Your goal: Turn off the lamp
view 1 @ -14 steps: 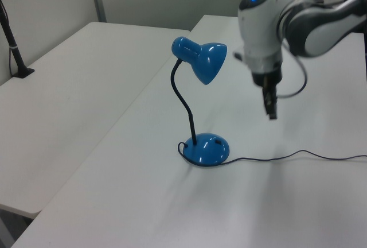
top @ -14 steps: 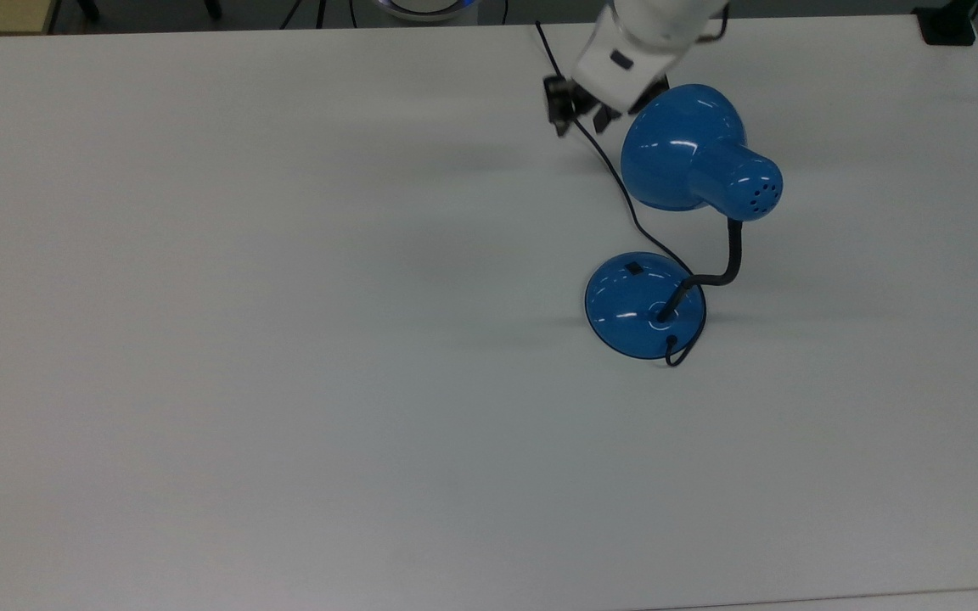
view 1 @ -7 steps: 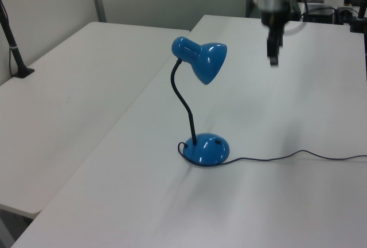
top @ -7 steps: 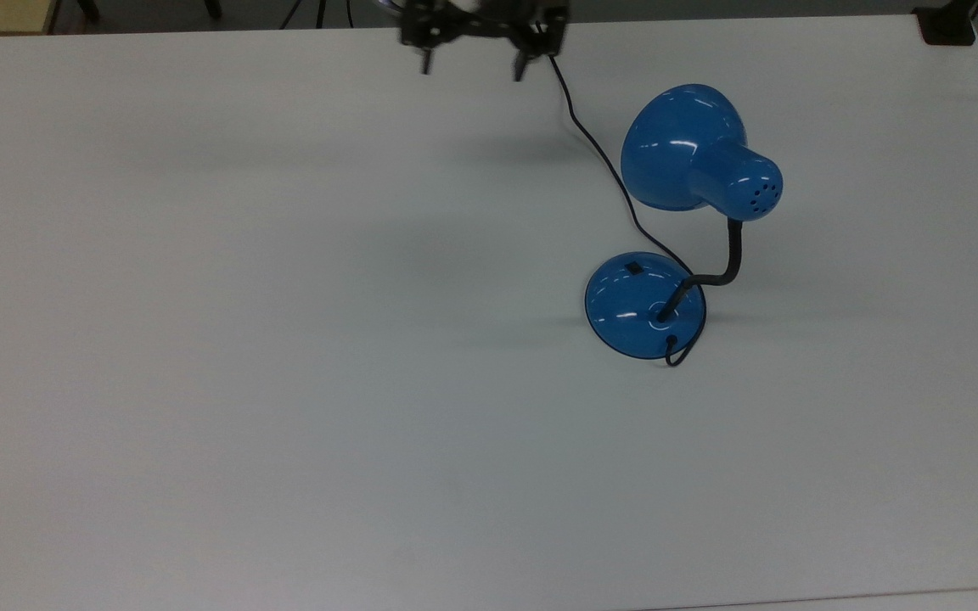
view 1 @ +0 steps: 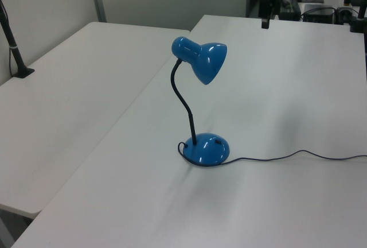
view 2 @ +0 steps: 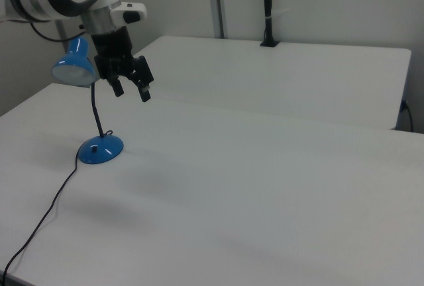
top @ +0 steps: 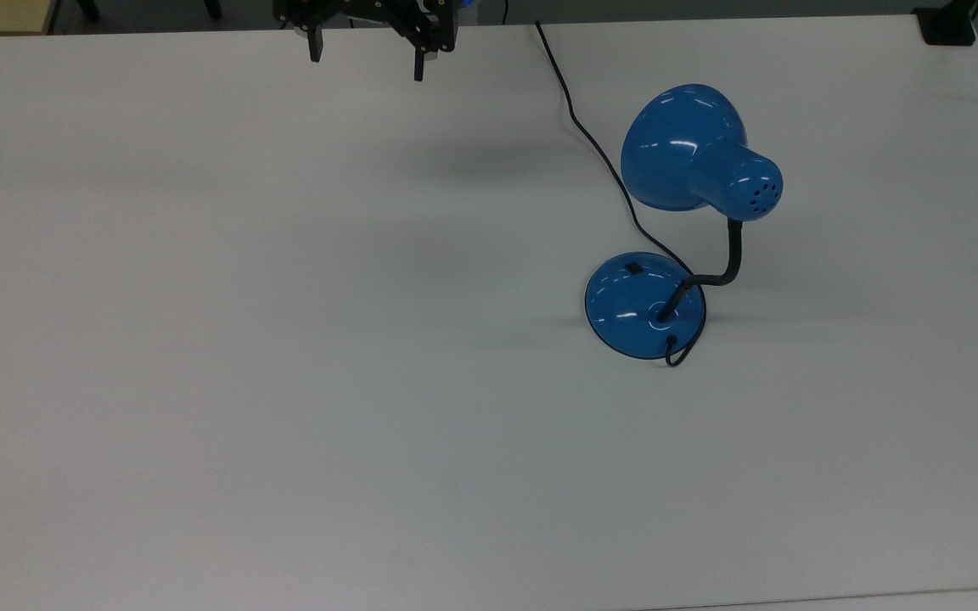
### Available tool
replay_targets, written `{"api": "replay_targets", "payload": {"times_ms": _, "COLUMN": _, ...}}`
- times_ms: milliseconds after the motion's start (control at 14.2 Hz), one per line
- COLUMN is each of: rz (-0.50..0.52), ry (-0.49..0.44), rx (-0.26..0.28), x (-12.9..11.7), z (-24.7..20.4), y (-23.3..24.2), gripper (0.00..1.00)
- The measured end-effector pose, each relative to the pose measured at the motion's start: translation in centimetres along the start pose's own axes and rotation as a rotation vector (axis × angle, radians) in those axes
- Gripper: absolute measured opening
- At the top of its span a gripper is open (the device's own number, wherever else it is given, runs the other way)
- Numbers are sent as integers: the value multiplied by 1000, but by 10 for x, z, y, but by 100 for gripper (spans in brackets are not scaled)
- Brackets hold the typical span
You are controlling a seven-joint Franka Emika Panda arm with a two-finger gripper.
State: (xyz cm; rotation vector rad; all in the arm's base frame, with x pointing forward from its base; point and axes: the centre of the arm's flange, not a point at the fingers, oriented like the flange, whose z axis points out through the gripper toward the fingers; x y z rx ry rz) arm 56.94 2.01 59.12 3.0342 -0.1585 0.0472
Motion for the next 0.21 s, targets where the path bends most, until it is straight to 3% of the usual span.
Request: {"api": "replay_targets", "payload": {"times_ms": 211, "rz": 23, "ry": 5, "rx": 46, "x": 9, "z": -3, "y": 9, "gripper": 100}}
